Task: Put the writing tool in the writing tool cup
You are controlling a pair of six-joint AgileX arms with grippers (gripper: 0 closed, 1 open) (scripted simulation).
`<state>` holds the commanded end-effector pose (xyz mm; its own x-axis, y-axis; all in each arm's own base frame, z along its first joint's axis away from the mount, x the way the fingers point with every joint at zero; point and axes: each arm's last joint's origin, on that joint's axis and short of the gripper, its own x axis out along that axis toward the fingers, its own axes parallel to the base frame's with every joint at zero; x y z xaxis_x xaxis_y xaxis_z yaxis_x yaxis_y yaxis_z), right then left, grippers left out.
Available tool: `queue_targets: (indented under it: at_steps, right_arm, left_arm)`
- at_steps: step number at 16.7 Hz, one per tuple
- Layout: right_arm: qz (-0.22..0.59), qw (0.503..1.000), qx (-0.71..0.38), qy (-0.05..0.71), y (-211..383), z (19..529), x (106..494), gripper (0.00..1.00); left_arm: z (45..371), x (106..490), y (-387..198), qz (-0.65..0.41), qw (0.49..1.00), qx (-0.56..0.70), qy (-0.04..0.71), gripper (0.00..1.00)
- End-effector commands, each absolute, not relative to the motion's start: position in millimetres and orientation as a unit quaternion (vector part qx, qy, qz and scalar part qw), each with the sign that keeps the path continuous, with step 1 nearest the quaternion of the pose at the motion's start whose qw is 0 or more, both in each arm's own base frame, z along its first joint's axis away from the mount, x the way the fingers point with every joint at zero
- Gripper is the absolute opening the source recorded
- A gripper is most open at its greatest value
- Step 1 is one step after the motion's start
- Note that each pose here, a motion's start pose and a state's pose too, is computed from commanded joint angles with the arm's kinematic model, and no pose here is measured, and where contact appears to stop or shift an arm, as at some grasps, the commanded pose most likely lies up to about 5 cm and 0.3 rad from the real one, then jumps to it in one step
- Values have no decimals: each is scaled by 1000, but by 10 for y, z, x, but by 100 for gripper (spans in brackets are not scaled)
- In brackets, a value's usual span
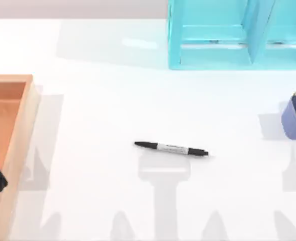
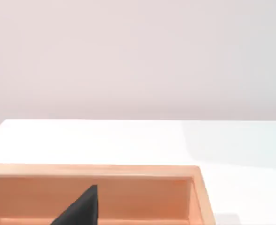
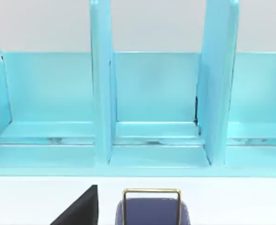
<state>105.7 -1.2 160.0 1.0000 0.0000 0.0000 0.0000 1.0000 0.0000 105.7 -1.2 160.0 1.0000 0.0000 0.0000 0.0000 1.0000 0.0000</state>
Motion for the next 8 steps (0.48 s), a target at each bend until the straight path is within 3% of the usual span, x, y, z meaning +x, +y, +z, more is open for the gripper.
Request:
queue_targets:
  at_steps: [4, 8]
  right_arm:
    - [12, 1000, -7, 8, 9, 1660, 1058, 100]
    - [75, 994, -51, 62, 123, 1990, 1111, 100]
  left_arm:
    - [1600, 1057, -12, 0, 1000, 0, 0, 100]
    - [1600, 1057, -12, 0, 1000, 0, 0, 100]
